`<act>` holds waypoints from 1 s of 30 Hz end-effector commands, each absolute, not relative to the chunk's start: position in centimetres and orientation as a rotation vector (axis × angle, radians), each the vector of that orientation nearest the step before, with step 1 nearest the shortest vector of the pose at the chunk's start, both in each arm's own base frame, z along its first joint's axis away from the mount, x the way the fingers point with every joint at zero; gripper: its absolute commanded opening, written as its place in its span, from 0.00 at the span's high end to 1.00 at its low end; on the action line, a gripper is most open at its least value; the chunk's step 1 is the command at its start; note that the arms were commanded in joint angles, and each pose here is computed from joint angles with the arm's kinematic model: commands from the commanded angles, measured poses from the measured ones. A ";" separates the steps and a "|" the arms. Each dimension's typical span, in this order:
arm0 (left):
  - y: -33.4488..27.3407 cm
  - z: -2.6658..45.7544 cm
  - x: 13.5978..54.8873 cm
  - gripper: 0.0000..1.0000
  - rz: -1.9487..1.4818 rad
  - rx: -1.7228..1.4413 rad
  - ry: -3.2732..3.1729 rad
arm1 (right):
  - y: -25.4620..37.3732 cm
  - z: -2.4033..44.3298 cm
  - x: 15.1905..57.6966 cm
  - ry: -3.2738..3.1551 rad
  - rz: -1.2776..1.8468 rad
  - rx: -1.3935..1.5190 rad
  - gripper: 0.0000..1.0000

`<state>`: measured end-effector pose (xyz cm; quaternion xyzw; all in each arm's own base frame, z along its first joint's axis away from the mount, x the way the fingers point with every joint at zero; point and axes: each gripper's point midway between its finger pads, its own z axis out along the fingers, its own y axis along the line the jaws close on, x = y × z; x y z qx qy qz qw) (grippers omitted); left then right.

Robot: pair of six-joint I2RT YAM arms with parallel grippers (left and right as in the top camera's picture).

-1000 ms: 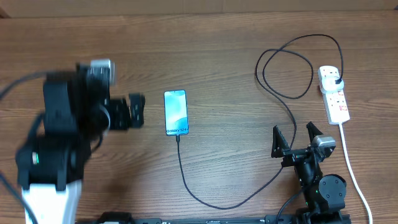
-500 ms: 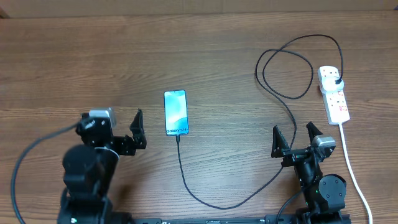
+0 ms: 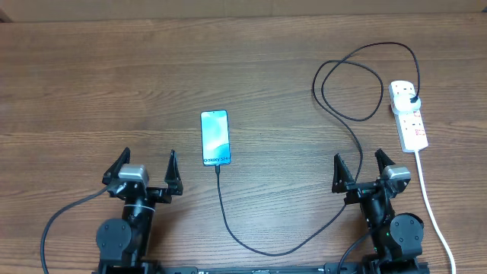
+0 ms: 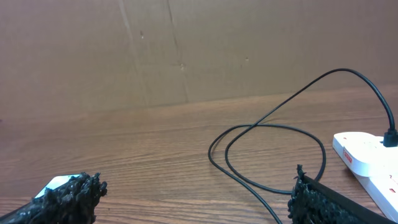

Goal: Plug charger to phone and switch on socket

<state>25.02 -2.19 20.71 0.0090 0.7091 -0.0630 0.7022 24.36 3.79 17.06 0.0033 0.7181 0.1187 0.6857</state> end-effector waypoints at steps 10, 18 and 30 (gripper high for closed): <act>-1.0 17.6 24.7 0.01 -0.040 0.037 1.567 | 3.9 16.9 24.4 1.603 0.271 0.005 0.00; -0.5 15.6 24.6 0.00 -0.032 0.017 1.646 | 3.9 16.9 24.4 1.603 0.271 0.005 0.00; -0.5 15.6 24.6 0.00 -0.030 0.017 1.647 | 3.9 16.9 24.4 1.603 0.271 0.005 0.00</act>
